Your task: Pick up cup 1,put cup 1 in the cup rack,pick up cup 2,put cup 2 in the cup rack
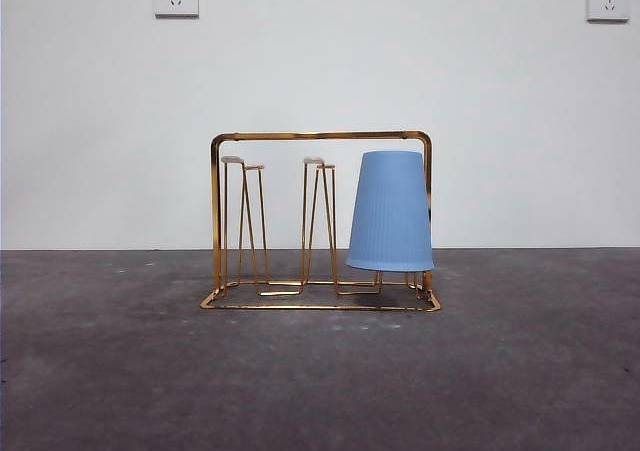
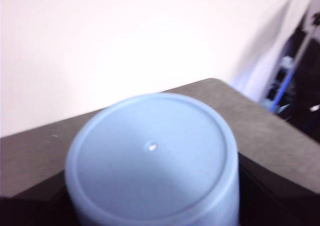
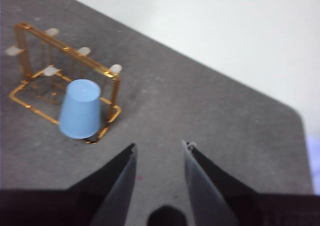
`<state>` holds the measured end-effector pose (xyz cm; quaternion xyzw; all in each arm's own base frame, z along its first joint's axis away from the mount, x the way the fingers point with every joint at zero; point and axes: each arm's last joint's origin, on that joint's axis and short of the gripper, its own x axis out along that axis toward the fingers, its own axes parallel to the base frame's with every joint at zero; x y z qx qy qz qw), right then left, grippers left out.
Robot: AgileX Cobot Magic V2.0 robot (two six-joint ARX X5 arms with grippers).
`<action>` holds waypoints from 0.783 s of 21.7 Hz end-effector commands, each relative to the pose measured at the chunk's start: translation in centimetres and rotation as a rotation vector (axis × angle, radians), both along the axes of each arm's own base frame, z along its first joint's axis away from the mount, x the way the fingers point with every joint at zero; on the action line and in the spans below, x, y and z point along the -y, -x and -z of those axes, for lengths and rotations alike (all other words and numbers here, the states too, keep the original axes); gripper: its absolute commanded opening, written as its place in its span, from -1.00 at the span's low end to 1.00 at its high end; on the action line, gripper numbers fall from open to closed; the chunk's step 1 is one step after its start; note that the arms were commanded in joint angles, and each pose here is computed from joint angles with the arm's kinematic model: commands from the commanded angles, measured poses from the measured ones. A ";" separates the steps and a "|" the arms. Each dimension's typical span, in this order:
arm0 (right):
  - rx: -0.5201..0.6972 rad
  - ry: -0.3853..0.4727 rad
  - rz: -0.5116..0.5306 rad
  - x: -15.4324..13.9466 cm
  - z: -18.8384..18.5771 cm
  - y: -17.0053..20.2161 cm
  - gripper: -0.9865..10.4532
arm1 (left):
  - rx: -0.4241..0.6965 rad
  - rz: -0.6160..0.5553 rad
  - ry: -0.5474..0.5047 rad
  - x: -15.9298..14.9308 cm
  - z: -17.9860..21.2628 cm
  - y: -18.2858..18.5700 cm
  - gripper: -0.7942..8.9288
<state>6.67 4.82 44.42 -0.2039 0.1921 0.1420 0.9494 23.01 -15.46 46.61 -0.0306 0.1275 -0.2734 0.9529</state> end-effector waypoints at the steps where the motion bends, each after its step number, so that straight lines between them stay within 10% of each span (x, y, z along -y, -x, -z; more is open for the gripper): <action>1: -0.033 -0.045 0.004 -0.1 0.3 0.0 -0.54 | 0.011 -0.024 -0.073 0.4 1.8 -0.9 -0.85; 17: -0.094 -0.028 0.024 0.2 0.9 0.3 -0.55 | 0.115 -0.141 -0.090 0.4 13.9 -4.1 -0.85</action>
